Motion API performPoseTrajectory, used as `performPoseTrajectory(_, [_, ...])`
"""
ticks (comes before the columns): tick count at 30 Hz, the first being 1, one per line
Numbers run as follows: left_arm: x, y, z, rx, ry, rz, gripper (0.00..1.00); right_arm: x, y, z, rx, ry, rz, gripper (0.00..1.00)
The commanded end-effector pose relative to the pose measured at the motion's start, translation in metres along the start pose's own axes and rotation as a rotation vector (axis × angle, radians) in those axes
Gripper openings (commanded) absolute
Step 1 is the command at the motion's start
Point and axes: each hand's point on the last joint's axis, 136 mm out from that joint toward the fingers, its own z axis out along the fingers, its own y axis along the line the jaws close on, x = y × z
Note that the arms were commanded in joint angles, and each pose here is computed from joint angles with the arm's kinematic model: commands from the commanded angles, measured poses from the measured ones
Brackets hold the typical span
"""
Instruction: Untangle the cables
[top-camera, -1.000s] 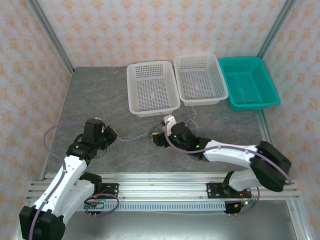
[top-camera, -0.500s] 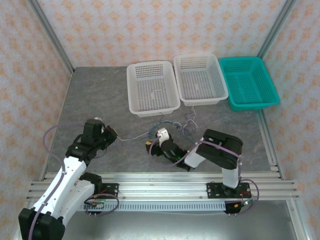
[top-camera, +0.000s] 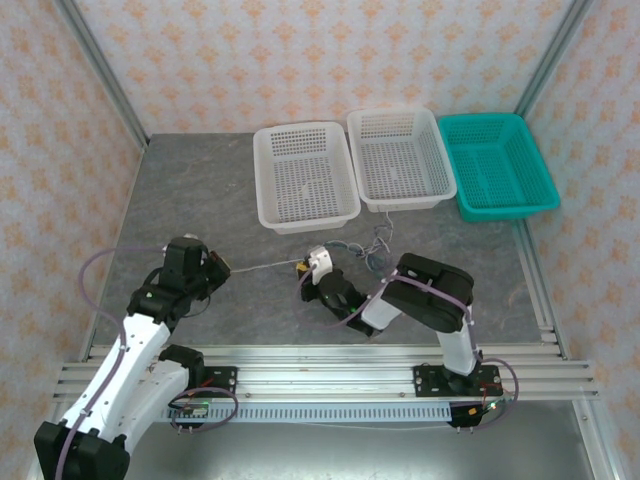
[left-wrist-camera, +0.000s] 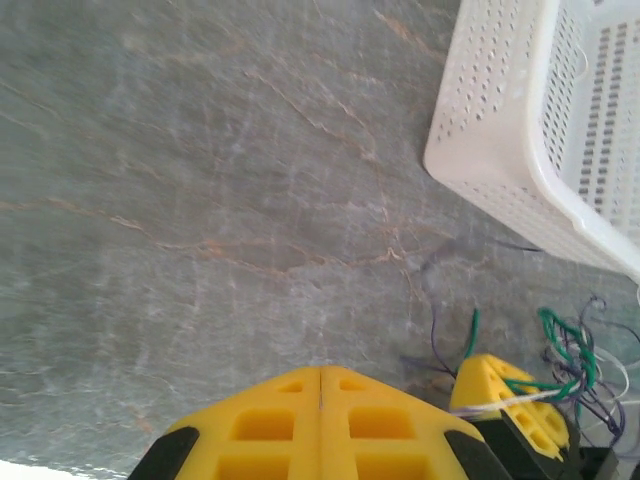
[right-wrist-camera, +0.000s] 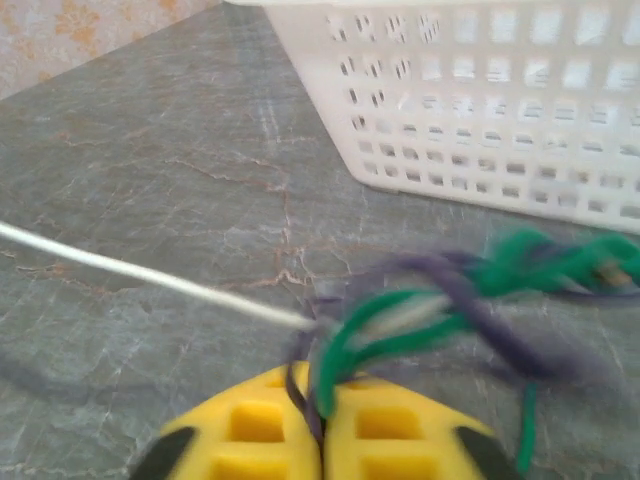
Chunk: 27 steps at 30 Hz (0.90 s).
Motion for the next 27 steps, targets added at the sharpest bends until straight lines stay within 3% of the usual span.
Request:
performPoseTrajectory(1, [-0.028,0.022,-0.028,-0.159,-0.143,0.02,0.0,0.015,-0.047,-0.021,0.139,0.05,0.169,0.0])
performPoseTrajectory(5, [-0.044,0.045,-0.039,-0.274,-0.2,-0.012,0.0,0.032,-0.119,-0.063,0.379,0.067,0.383,0.0])
performPoseTrajectory(9, [-0.049,0.055,-0.037,-0.264,-0.18,-0.096,0.0,0.046,-0.179,-0.103,0.583,0.103,0.553,0.0])
performPoseTrajectory(16, [-0.061,0.063,-0.055,-0.319,-0.239,-0.076,0.0,0.039,-0.241,-0.169,0.888,0.056,0.707,0.0])
performPoseTrajectory(27, [-0.067,0.112,-0.08,-0.542,-0.313,-0.136,0.0,0.02,-0.299,-0.235,1.045,-0.09,1.024,0.0])
